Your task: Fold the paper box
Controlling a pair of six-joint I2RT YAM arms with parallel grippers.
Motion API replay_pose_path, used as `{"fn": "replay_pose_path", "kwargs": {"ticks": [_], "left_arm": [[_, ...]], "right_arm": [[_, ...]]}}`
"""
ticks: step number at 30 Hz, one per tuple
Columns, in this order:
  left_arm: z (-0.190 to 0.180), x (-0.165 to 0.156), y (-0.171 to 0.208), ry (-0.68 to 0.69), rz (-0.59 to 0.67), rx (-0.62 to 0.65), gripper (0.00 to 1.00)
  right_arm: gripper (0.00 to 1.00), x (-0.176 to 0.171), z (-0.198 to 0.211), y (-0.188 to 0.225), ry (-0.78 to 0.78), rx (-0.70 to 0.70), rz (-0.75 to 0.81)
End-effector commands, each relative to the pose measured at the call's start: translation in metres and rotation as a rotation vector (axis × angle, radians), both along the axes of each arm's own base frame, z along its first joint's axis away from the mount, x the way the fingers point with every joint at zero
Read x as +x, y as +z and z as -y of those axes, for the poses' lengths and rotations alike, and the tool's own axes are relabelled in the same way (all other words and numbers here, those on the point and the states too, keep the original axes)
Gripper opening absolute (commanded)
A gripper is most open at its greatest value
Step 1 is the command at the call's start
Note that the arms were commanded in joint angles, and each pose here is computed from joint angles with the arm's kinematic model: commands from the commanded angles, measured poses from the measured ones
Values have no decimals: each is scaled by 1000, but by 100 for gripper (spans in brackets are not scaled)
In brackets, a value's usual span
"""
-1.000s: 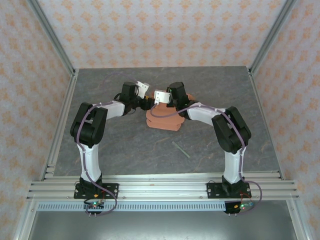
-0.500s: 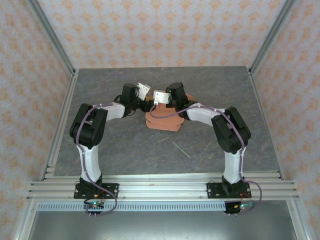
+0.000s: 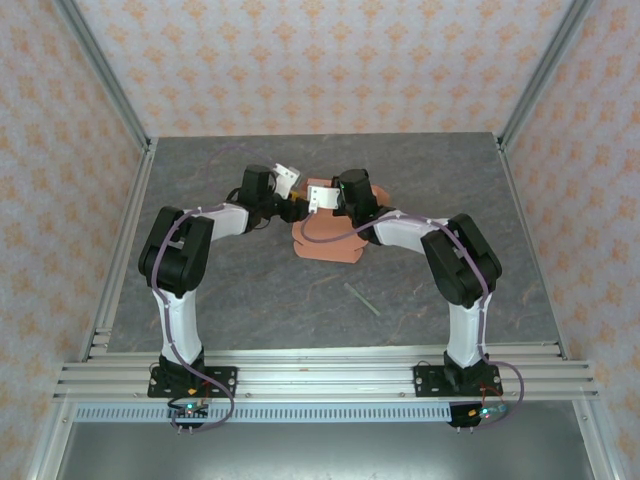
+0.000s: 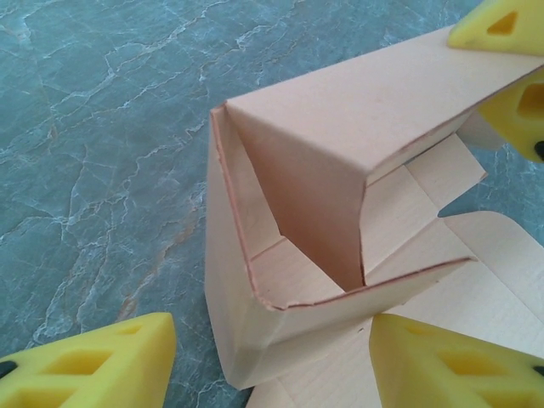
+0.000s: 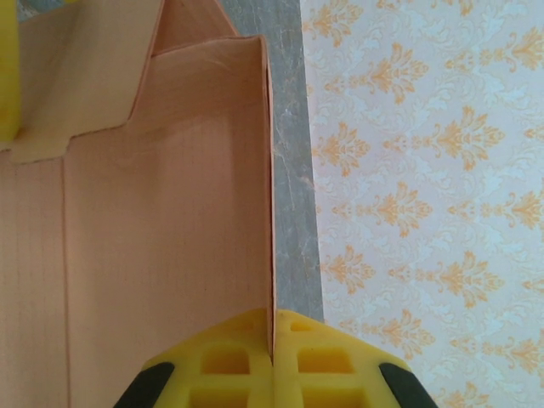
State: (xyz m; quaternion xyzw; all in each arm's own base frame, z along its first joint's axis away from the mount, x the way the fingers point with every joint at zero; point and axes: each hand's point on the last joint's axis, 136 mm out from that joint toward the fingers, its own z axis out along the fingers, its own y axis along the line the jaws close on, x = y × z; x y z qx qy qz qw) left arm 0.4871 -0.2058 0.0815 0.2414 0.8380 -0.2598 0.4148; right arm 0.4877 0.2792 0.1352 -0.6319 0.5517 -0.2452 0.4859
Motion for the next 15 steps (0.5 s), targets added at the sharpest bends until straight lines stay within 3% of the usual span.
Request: {"fn": "replay_pose_path", "kwargs": {"ticks": [1,15], "left_arm": [[0,8,19,-18,33,-38,64],[-18,2,28,7,-35,-97,74]], "right_arm": [[0,0,-5,-4,10,-9,30],[0,-6,-4,-7,35,16,-29]]}}
